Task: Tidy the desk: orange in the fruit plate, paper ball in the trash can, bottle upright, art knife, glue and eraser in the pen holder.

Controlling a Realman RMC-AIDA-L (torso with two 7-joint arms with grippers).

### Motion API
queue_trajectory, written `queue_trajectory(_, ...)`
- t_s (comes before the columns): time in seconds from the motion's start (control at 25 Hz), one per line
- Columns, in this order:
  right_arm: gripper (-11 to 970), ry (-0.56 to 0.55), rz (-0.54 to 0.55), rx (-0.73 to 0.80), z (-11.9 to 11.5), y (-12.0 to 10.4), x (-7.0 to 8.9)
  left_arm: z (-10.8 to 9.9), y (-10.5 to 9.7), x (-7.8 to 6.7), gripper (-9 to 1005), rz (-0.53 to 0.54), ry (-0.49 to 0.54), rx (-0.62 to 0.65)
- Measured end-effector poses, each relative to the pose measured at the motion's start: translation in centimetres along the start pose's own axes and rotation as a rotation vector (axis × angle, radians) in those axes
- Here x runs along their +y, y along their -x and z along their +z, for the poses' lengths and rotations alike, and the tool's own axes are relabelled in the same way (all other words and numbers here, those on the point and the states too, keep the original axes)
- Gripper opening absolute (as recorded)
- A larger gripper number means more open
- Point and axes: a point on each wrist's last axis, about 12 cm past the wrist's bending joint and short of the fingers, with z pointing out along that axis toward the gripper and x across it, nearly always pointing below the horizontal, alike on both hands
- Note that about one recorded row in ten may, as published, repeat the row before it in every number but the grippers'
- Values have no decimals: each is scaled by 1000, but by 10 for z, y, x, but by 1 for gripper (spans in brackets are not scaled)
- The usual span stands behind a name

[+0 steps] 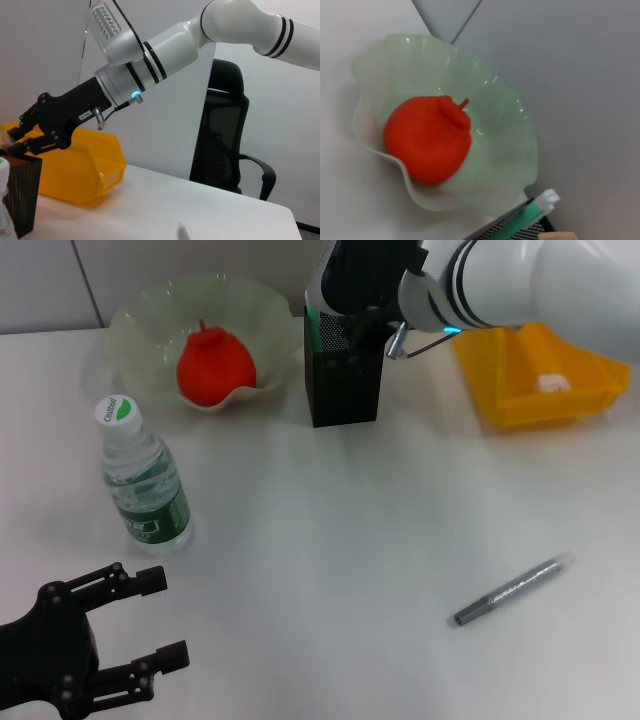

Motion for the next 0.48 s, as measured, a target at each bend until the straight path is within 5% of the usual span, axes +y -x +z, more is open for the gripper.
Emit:
queue_trajectory(0.32, 255, 16, 1, -4, 2, -1, 2, 1, 1, 1, 785, -9, -4, 0)
queue_trajectory(0.4, 452, 15, 1, -12, 0, 0, 2, 2, 2, 2, 785, -7, -5, 0)
queue_trajectory(0.48, 534, 14, 1, -16, -2, 1, 2, 2, 2, 2, 785, -6, -4, 1)
